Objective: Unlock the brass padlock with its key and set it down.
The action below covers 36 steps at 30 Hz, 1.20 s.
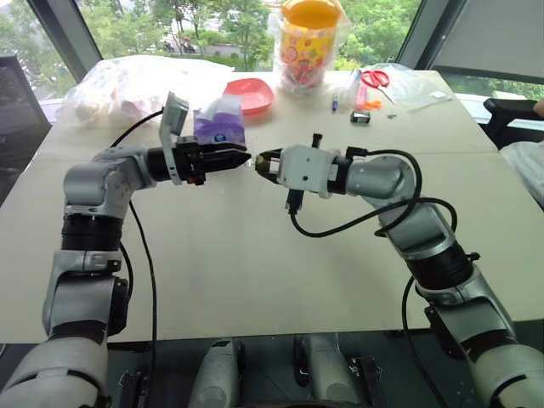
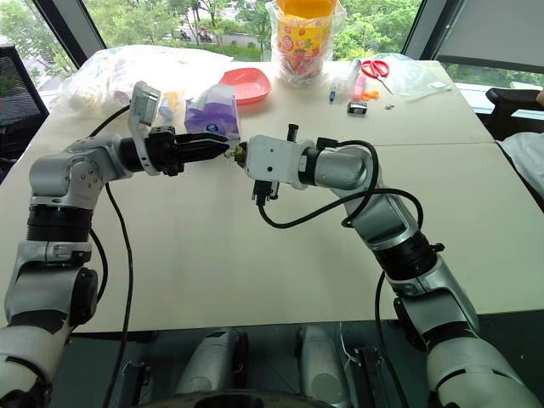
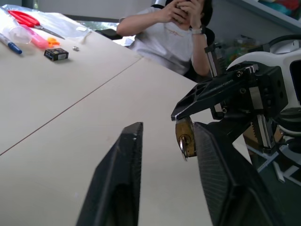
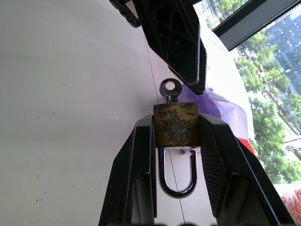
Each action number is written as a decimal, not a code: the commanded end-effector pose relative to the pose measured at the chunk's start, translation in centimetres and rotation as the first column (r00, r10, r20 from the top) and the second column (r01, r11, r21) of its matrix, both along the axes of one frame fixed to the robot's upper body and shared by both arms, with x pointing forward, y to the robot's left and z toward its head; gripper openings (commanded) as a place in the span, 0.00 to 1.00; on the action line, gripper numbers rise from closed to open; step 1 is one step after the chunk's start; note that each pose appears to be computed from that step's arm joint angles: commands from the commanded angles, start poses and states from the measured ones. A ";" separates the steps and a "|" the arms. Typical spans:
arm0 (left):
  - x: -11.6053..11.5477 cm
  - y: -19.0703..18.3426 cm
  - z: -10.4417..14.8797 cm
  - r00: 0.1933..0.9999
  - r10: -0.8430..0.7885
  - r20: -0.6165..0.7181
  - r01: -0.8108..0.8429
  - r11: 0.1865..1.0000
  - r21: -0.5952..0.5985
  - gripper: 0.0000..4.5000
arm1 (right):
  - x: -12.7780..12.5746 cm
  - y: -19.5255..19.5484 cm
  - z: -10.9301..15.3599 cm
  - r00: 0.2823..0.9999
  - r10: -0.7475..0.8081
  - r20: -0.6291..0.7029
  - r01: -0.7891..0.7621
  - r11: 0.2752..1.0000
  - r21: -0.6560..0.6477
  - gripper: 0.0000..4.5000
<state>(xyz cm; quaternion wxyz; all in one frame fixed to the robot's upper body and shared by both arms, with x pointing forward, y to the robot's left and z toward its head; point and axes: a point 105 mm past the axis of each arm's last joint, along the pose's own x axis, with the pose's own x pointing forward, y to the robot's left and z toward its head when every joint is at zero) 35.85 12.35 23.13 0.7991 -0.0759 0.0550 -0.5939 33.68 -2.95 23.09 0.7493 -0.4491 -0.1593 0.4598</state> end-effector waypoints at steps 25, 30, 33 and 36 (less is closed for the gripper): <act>0.4 -3.1 -0.3 0.995 -0.100 0.019 0.099 0.995 0.012 0.00 | -0.1 0.4 1.5 0.997 0.001 0.073 -0.002 1.000 0.010 0.15; 0.4 -3.1 -0.4 0.995 -0.095 0.021 0.094 0.995 0.011 0.00 | 0.0 0.0 1.2 1.000 -0.008 0.027 0.008 1.000 0.019 0.46; 0.3 -2.8 -0.5 0.996 -0.087 0.018 0.087 0.996 0.006 0.00 | 0.5 -1.2 1.2 0.998 -0.058 0.029 0.057 0.998 0.023 0.81; 0.1 -2.4 -0.6 0.997 -0.078 0.010 0.078 0.997 0.000 0.00 | 0.8 -2.7 1.9 0.991 -0.131 -0.042 0.135 0.982 0.130 0.98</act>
